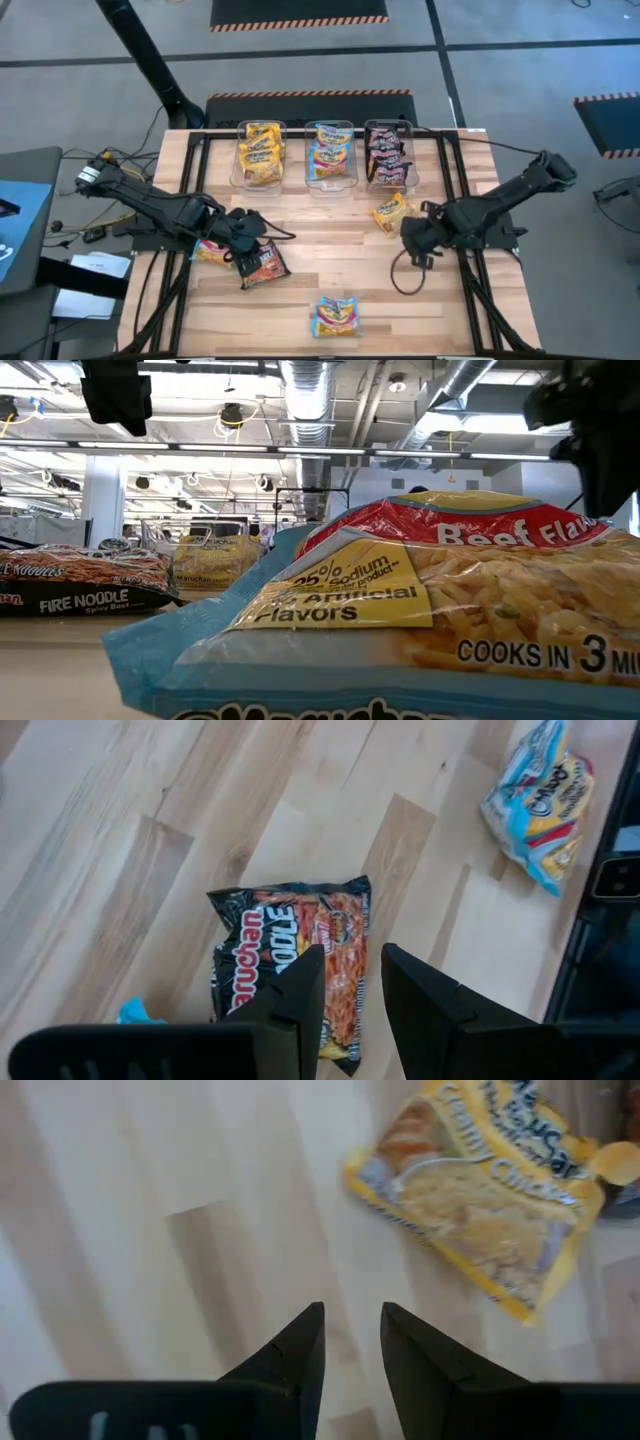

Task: Sort Maruchan noodles
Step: Put the yellow noodle pack into the left transparent bin

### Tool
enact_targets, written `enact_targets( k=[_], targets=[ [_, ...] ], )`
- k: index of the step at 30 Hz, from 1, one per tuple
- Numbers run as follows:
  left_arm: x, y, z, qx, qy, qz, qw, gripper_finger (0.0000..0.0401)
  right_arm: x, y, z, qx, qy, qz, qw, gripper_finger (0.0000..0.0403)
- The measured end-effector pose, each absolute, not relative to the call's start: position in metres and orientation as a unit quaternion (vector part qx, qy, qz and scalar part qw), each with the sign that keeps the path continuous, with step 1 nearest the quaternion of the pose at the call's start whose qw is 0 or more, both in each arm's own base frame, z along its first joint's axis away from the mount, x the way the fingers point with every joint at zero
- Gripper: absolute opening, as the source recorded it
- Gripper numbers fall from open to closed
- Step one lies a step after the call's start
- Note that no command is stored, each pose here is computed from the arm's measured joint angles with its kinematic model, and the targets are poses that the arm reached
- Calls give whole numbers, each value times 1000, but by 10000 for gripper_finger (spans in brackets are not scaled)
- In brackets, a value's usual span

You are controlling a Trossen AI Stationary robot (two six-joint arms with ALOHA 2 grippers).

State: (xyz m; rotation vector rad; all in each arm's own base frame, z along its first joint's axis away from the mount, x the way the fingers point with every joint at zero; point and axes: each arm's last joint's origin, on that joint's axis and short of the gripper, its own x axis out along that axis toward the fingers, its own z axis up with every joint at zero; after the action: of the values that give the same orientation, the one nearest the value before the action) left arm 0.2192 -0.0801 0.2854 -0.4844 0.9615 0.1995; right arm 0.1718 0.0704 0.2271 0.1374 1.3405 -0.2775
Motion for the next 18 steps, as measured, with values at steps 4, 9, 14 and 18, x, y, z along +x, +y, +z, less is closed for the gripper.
enact_targets(
  k=[4,9,14,18],
  targets=[
    [219,-80,285,-229,456,97,855,88,178,52,225,55,626,-139,765,136],
    [219,-80,285,-228,456,98,854,88,192,29,219,41,631,-141,762,161],
    [219,-80,285,-229,456,97,854,88,205,10,209,19,643,-134,754,177],
    [219,-80,285,-229,456,97,854,88,213,0,197,6,665,-130,735,178]
  ],
)
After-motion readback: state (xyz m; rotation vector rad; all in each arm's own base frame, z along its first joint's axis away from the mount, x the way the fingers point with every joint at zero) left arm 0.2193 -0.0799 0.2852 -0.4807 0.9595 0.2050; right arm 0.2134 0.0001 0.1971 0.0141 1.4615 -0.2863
